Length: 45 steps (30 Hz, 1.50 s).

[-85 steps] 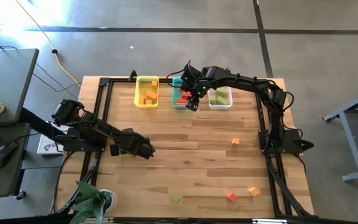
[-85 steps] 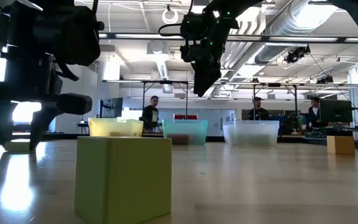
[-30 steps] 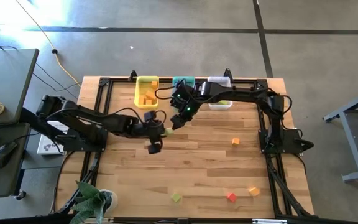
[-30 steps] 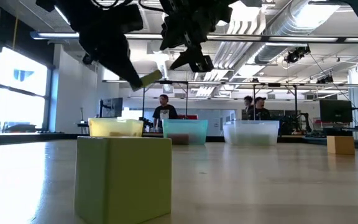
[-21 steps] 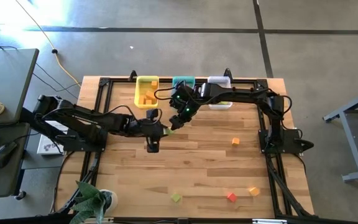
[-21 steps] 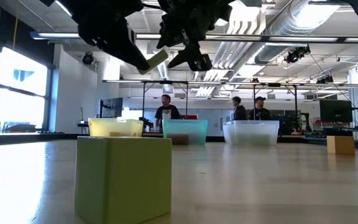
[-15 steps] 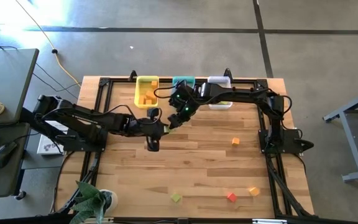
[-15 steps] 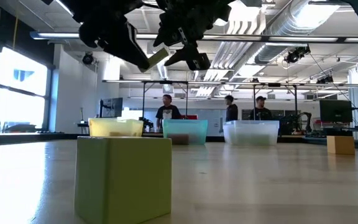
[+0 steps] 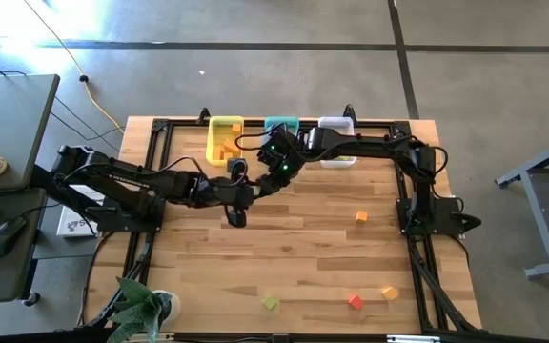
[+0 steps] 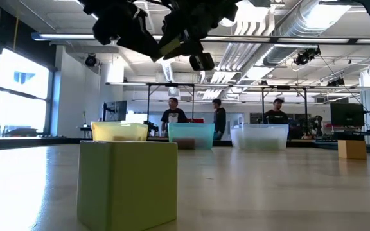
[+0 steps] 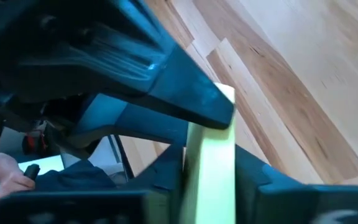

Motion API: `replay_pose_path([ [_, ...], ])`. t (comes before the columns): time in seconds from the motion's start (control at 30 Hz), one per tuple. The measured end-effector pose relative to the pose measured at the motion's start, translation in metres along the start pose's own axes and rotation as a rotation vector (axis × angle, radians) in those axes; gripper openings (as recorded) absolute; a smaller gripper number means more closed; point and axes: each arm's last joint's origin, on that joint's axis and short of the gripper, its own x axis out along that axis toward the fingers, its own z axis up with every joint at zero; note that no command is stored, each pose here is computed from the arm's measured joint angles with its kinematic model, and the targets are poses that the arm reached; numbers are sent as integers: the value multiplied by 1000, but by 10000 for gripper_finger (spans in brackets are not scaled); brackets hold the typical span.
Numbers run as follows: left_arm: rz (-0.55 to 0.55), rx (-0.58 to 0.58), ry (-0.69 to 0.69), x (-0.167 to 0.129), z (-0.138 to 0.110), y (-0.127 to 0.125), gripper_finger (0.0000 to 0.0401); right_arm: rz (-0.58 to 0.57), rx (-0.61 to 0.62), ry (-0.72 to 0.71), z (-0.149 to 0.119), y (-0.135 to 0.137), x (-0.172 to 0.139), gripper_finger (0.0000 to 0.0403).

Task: Sort & place blocks by color
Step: Put the light green block into the white bin

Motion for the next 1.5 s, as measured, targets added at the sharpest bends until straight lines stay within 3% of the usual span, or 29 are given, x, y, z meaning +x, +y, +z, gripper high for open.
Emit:
replay_pose_path([
  [0.1,14,7,5,0,0,0,112,2,-7,2,0,-1,0,34],
  [0.4,33,20,14,1,-1,3,143,-17,-42,-8,0,-1,0,43],
  [0.67,38,45,15,1,-1,5,179,-104,-93,4,-2,-8,-2,33],
  [0.8,47,3,20,1,-1,5,199,-165,-107,24,-3,-15,-5,39],
  [1.27,120,-177,47,1,-3,7,200,-648,-170,165,-10,-62,-34,40],
  [1.5,124,-192,49,2,-4,8,200,-891,-189,175,-2,-87,-57,35],
])
